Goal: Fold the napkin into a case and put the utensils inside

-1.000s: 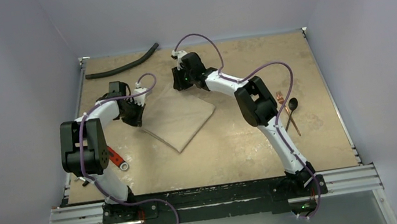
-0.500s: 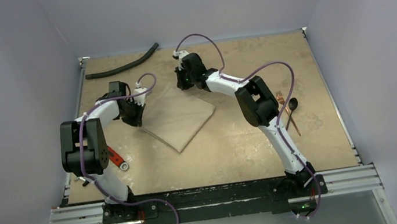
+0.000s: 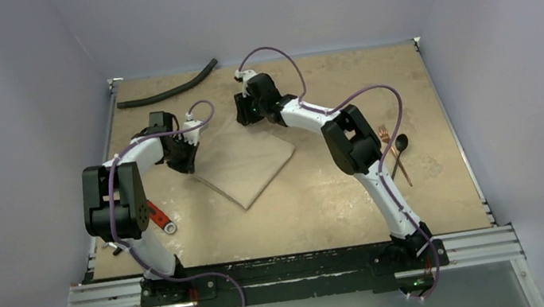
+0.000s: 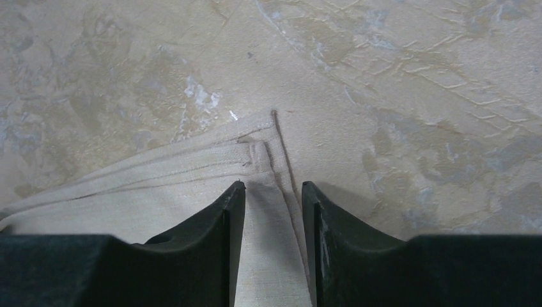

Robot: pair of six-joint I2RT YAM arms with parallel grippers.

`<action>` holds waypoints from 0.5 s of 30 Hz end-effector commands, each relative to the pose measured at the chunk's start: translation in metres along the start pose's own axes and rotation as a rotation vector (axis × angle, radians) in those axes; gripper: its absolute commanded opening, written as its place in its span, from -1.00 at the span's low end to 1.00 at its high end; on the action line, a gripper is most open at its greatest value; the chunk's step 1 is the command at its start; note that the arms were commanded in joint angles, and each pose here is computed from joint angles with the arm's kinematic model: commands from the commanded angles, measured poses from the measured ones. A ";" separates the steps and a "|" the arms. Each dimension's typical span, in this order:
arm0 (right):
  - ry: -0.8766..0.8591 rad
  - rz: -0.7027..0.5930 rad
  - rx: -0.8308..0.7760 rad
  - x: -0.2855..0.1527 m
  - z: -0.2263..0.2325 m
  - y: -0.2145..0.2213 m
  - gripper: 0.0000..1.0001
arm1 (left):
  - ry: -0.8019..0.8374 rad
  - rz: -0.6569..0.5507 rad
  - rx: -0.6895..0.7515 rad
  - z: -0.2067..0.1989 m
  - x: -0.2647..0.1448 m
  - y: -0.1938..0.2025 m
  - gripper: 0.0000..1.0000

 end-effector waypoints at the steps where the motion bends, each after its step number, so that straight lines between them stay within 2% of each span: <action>1: 0.001 -0.076 -0.026 -0.012 0.016 -0.030 -0.23 | 0.026 0.064 -0.009 0.001 0.005 0.014 -1.00; 3: 0.005 -0.077 -0.035 -0.012 0.016 -0.030 -0.29 | 0.028 0.066 -0.008 0.001 0.006 0.015 -1.00; 7: 0.010 -0.069 -0.051 -0.010 0.021 -0.027 -0.25 | 0.030 0.071 -0.010 0.001 0.006 0.016 -1.00; 9: 0.015 -0.065 -0.057 -0.009 0.021 -0.026 -0.31 | 0.029 0.072 -0.012 0.002 0.006 0.016 -1.00; 13: 0.030 -0.069 -0.059 -0.009 0.022 -0.028 -0.78 | 0.028 0.071 -0.011 0.002 0.005 0.016 -1.00; 15: 0.039 -0.082 -0.060 -0.012 0.022 -0.031 -0.89 | 0.029 0.072 -0.010 0.002 0.005 0.017 -1.00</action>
Point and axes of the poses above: each gripper's point midway between its finger pads, its own x axis out along the fingers, its own z axis along the line the jaws close on, y = z × x, the point moved 7 cm from there along -x, back along the fingers, and after that the axes turned 3 degrees about -x, right-handed, at the moved point
